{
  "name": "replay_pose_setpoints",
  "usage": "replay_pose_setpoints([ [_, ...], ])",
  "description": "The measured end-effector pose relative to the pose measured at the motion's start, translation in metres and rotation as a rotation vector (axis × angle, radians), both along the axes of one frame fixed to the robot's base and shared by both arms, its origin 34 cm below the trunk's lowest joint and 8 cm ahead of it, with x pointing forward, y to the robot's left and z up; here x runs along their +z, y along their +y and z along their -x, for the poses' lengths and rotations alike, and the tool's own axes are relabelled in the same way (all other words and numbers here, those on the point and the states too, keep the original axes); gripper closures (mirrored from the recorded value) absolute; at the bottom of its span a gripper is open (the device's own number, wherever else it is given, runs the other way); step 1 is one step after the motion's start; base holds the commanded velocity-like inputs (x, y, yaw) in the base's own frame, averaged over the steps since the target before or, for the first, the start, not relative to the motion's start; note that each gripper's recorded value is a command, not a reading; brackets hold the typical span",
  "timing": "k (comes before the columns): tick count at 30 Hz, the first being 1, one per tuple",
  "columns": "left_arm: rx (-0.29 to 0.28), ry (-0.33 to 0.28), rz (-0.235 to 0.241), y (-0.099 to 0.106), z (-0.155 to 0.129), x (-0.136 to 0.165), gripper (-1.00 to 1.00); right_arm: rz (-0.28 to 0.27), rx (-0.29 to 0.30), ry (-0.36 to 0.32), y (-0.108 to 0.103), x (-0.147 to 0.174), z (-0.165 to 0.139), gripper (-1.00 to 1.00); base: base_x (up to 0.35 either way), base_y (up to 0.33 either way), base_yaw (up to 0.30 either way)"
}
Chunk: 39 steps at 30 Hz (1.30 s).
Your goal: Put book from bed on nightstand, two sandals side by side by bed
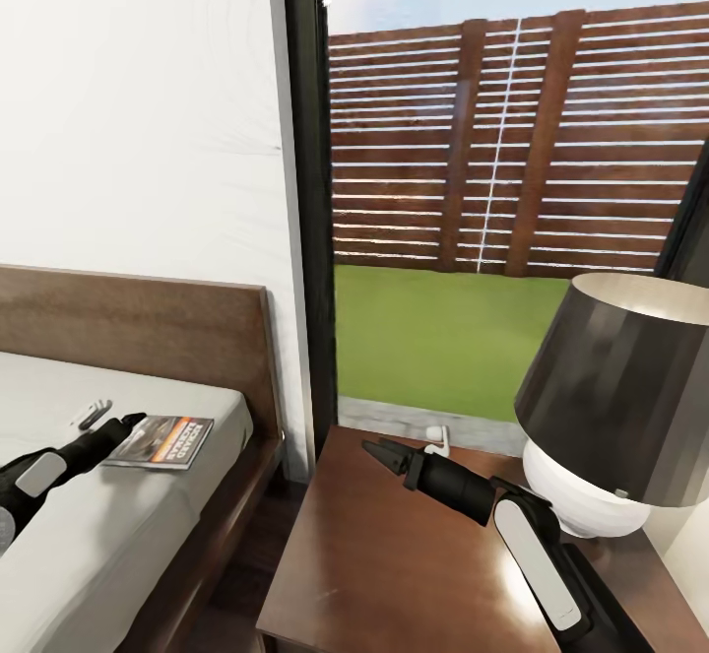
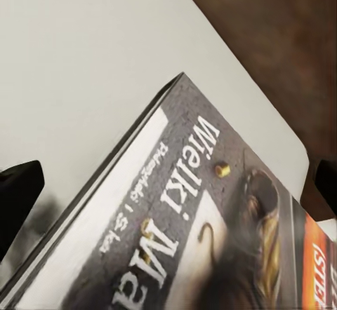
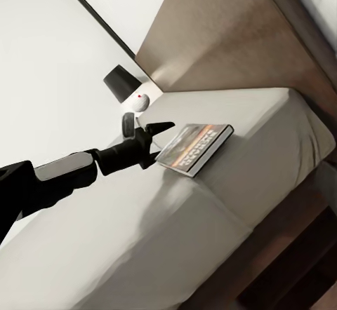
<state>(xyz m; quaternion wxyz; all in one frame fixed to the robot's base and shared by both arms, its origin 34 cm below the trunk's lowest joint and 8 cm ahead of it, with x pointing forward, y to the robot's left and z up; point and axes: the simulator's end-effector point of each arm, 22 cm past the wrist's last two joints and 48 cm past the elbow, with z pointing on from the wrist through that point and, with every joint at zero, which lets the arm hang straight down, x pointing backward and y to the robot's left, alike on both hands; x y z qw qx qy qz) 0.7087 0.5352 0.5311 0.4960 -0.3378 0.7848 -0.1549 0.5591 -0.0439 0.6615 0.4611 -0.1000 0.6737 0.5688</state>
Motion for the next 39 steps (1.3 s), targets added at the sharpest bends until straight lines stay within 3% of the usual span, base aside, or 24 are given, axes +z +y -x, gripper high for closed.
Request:
replay_pose_setpoints([
  [24, -0.007, -0.002, 0.009, -0.007, -0.002, -0.001, -1.0, -0.001, 0.0, 0.0, 0.0, 0.0, 0.0, -1.0, 0.0, 0.0, 0.0],
  [39, 0.011, 0.058, 0.02, 0.003, 0.014, -0.023, -1.0, -0.003, 0.001, 0.0, 0.001, 0.0, 0.0, -1.0, 0.0, 0.0, 0.0],
])
